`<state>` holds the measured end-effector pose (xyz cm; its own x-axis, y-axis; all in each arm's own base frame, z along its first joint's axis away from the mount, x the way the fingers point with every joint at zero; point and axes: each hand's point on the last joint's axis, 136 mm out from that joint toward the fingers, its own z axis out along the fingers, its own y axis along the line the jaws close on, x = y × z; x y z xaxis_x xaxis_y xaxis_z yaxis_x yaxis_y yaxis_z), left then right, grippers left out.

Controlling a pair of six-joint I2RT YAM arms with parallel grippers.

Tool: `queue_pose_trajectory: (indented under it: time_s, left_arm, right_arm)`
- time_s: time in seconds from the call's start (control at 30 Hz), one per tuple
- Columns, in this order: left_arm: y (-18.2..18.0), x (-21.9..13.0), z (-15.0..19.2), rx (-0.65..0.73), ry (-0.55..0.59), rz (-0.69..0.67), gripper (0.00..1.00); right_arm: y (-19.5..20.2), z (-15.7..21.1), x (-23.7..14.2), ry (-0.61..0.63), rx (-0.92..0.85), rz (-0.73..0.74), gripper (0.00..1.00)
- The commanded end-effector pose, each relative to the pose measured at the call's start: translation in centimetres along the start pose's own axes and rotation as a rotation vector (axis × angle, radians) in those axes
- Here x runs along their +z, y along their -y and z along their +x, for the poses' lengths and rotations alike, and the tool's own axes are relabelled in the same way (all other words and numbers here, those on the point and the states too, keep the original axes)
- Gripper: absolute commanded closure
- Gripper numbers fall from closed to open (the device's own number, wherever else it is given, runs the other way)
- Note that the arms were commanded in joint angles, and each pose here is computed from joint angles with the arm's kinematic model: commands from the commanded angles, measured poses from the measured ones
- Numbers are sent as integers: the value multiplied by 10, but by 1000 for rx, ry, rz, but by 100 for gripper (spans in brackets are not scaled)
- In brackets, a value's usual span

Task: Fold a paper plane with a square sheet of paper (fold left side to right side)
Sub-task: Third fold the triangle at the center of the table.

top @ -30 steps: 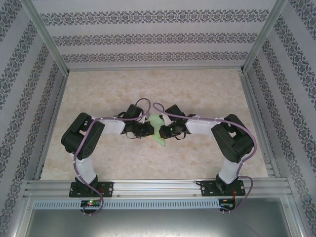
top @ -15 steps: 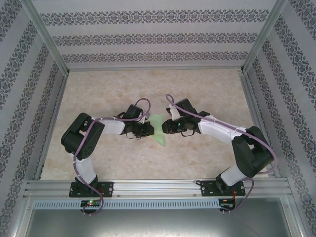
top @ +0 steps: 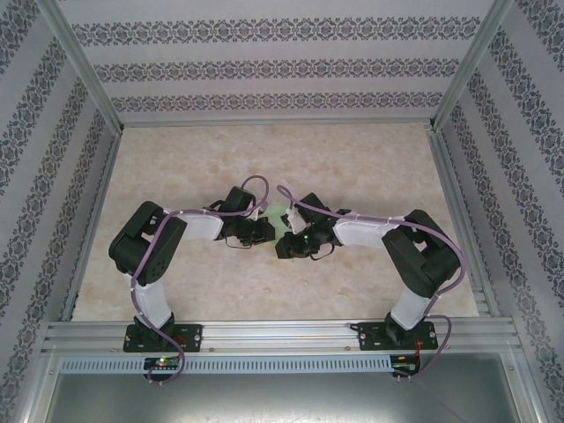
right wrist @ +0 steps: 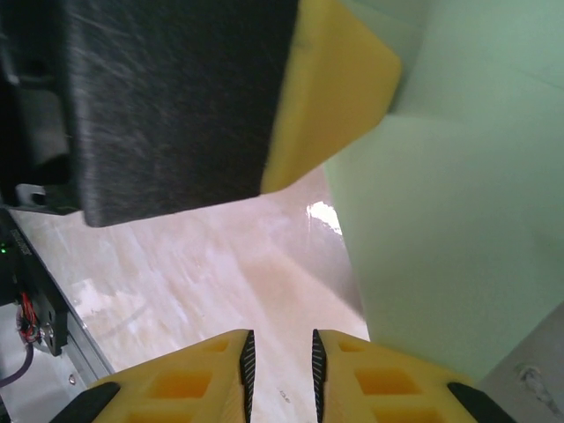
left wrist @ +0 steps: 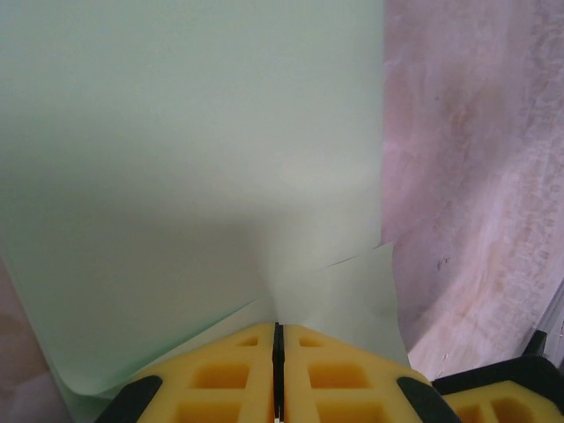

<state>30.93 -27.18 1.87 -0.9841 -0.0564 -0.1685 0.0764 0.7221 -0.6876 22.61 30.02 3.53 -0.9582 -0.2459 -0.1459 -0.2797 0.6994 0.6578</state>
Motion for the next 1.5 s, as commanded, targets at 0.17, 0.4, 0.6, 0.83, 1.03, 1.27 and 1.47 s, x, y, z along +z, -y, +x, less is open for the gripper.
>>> queue_pose_trajectory:
  time_s: [0.17, 0.4, 0.6, 0.83, 1.03, 1.27, 1.47]
  left_arm:
    - [-25, 7, 18, -29, -40, -100, 89]
    - [-25, 7, 19, -28, -42, -103, 89]
    - [-24, 6, 18, -27, -39, -102, 89]
    - [-14, 0, 12, -6, -21, -89, 88]
    - [12, -20, -3, 45, 45, -43, 88]
    - [39, -33, 3, 125, 90, 31, 88]
    - [47, -16, 17, 136, 50, 54, 88]
  right_arm:
    - [12, 5, 6, -30, 15, 38, 74]
    - [18, 7, 8, -34, 19, 65, 74]
    - [26, 14, 11, -54, 33, 80, 76]
    - [45, 27, 13, -78, 81, 108, 88]
    - [62, 41, 12, -83, 152, 111, 100]
    - [68, 48, 19, -95, 197, 58, 100]
    - [70, 48, 22, -102, 200, 57, 100]
